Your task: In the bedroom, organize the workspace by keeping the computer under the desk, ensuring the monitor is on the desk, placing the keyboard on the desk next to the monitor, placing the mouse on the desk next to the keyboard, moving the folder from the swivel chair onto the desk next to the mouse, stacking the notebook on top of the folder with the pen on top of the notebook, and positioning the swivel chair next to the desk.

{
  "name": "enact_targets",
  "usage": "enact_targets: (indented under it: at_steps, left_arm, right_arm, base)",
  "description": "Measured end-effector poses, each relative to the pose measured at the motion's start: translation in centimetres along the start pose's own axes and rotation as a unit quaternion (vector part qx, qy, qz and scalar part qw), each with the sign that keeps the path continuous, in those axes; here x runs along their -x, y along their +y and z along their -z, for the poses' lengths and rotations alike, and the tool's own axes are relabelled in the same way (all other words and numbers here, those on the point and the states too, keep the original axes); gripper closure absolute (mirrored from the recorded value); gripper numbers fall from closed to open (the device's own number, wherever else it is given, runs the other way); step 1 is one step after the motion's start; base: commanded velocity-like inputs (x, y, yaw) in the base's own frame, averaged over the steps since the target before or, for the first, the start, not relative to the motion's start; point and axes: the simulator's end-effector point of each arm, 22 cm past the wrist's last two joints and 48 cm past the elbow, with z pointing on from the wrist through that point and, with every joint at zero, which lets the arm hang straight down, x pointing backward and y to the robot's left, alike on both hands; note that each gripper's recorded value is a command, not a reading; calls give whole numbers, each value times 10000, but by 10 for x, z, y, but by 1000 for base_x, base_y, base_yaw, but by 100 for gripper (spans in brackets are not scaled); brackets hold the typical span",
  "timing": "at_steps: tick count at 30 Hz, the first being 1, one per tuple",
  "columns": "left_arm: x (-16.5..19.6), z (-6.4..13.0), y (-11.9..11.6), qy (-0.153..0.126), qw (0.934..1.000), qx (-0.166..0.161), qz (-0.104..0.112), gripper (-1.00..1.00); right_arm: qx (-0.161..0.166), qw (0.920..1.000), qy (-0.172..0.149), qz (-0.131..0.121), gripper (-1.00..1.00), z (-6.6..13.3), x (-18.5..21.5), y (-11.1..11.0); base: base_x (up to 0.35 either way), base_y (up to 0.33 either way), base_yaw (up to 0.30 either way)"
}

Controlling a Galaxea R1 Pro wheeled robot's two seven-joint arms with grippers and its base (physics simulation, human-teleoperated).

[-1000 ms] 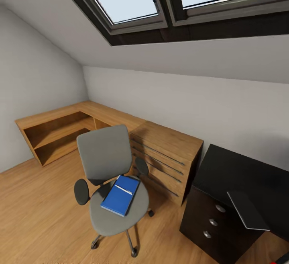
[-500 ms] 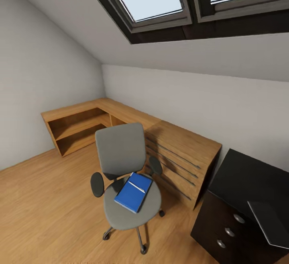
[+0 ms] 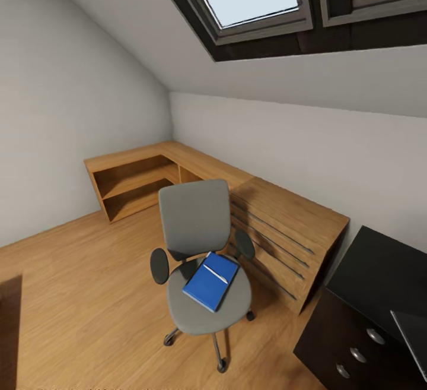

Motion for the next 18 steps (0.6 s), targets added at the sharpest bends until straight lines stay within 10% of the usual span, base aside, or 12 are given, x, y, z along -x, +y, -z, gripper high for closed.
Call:
enact_targets:
  at_steps: [18]
  left_arm:
    - [0, 0, 0, -2, 10000, -9, 5, -100]
  right_arm:
    - [47, 10000, -8, 45, -100, 0, 0, 2]
  base:
    - [0, 0, 6]
